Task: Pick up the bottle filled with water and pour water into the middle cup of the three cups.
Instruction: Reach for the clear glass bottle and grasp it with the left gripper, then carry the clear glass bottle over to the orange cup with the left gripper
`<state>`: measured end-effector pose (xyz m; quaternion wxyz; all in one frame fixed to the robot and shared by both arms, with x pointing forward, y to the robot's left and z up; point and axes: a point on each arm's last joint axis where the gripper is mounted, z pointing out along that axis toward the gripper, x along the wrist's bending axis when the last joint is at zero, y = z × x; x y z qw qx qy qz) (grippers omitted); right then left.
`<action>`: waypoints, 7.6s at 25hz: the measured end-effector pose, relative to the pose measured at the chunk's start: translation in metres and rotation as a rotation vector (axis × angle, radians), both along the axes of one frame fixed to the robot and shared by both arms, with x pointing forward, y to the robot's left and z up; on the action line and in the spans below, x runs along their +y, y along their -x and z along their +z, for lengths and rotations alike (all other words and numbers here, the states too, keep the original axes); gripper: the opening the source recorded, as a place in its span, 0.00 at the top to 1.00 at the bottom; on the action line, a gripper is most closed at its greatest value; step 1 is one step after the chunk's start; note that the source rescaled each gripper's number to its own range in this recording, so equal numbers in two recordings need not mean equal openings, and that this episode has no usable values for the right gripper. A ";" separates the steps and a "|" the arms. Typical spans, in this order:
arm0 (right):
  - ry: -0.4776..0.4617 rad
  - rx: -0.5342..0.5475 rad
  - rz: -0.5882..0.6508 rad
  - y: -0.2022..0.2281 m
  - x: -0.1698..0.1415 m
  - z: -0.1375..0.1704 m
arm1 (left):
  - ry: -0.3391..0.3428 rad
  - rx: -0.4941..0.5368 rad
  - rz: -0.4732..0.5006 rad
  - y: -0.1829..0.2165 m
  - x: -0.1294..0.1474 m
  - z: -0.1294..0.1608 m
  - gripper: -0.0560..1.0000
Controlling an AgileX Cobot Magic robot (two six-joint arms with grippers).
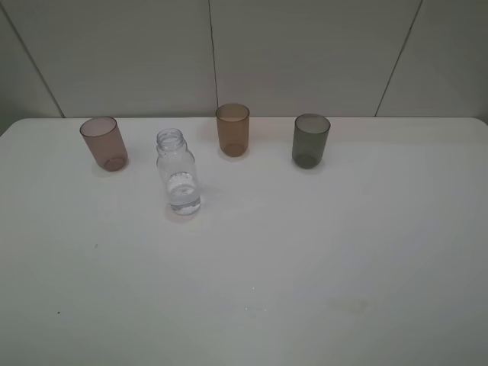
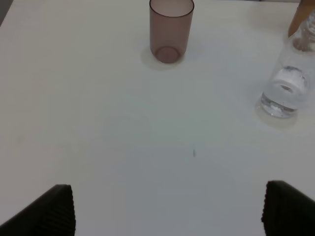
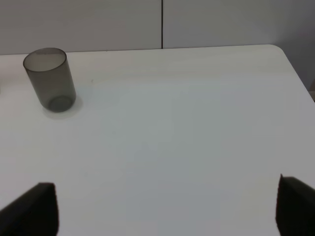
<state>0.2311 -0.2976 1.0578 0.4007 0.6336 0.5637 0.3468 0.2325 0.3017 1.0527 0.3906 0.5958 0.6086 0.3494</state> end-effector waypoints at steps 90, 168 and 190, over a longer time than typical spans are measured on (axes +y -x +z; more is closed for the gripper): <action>0.000 0.000 0.000 0.000 0.000 0.000 | -0.074 -0.092 -0.346 -0.217 -0.141 -0.202 0.00; 0.000 0.000 0.000 0.000 0.000 0.000 | -0.201 -0.353 -0.333 -0.295 -0.170 -0.149 0.92; 0.000 0.000 0.000 0.000 0.000 0.000 | -0.640 0.032 -0.756 -0.377 -0.178 -0.057 0.92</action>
